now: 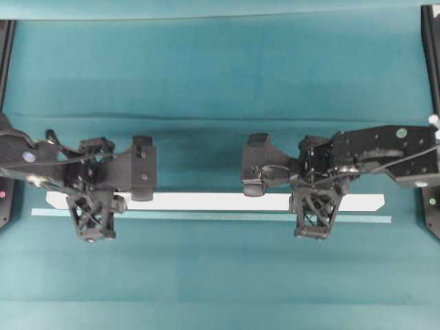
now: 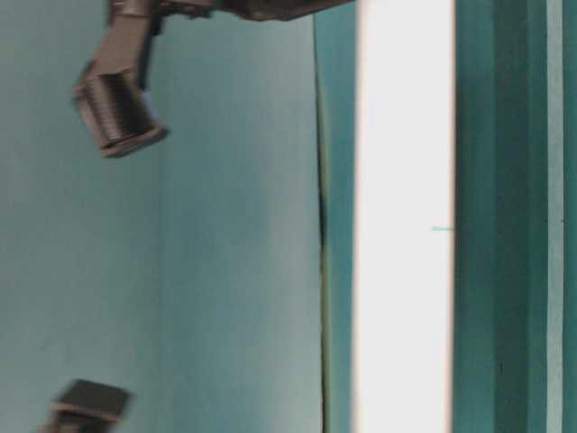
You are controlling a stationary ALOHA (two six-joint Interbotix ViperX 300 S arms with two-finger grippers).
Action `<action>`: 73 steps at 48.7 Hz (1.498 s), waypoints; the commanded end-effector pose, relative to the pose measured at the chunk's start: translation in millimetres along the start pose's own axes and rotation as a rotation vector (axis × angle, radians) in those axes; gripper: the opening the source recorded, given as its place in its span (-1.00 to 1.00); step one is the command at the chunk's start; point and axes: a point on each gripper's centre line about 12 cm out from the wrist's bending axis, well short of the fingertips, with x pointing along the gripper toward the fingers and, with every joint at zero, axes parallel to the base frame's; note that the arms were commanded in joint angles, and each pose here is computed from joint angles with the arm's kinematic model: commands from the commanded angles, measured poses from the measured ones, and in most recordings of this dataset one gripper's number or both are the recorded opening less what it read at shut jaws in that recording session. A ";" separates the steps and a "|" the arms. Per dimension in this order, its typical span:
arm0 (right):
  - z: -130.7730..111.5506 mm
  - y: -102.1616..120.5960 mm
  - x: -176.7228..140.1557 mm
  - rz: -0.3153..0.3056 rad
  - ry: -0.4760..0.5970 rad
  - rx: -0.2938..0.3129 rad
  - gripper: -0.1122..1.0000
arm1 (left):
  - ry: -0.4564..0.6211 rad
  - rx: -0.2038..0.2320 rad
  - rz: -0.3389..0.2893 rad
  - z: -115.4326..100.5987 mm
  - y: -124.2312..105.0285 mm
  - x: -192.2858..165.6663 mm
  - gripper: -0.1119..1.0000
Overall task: Lift a wooden board with both hands.
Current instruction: 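Lift the board with both grippers off the table, then raise and carry the held board back away from the front edge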
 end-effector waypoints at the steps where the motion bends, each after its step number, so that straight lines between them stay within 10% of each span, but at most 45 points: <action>1: 9.3 2.2 -18.2 0.009 -0.024 0.025 -0.40 | -0.061 0.001 -0.008 18.6 -2.3 -27.5 -0.46; 73: 37.1 4.6 -189.9 -0.051 -0.007 0.050 -0.40 | -0.075 0.004 0.042 79.4 4.4 -177.2 -0.46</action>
